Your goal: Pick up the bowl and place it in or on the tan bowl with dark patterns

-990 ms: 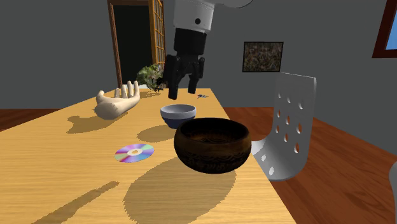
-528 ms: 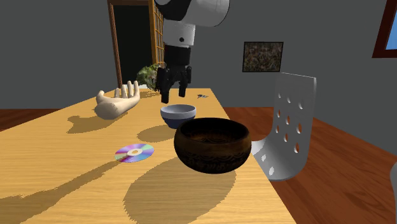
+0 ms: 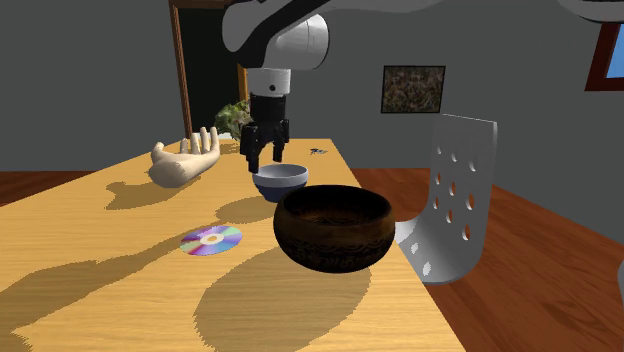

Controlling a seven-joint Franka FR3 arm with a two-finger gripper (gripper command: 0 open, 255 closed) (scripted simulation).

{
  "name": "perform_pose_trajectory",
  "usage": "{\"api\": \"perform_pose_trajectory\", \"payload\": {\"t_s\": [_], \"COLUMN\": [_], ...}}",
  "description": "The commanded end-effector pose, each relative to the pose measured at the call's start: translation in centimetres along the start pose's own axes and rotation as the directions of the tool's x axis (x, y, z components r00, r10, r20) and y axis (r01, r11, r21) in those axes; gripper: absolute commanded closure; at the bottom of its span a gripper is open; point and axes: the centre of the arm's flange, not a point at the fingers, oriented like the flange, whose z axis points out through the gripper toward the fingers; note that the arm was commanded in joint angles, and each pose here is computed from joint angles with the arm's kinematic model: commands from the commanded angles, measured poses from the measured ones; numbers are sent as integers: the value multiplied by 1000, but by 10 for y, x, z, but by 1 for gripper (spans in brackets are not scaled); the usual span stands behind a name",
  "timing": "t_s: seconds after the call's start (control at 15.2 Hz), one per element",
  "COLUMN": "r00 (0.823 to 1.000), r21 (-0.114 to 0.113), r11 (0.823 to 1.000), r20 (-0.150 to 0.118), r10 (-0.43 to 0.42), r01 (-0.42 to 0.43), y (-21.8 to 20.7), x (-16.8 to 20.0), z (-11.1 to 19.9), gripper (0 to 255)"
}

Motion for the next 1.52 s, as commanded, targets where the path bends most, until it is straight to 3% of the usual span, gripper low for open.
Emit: {"api": "perform_pose_trajectory", "payload": {"t_s": [0.0,0.26,0.79,0.86,1.45], "r00": [1000,1000,1000,1000,1000], "r21": [-1,-1,-1,-1,-1], "r11": [1000,1000,1000,1000,1000], "r20": [0,0,0,0,0], "r10": [-1,-1,-1,-1,-1], "r01": [1,1,1,1,1], "y": [0,0,0,0,0], "x": [2,2,2,2,2], "z": [10,29,29,29,29], "gripper": [0,0,0,255,255]}}
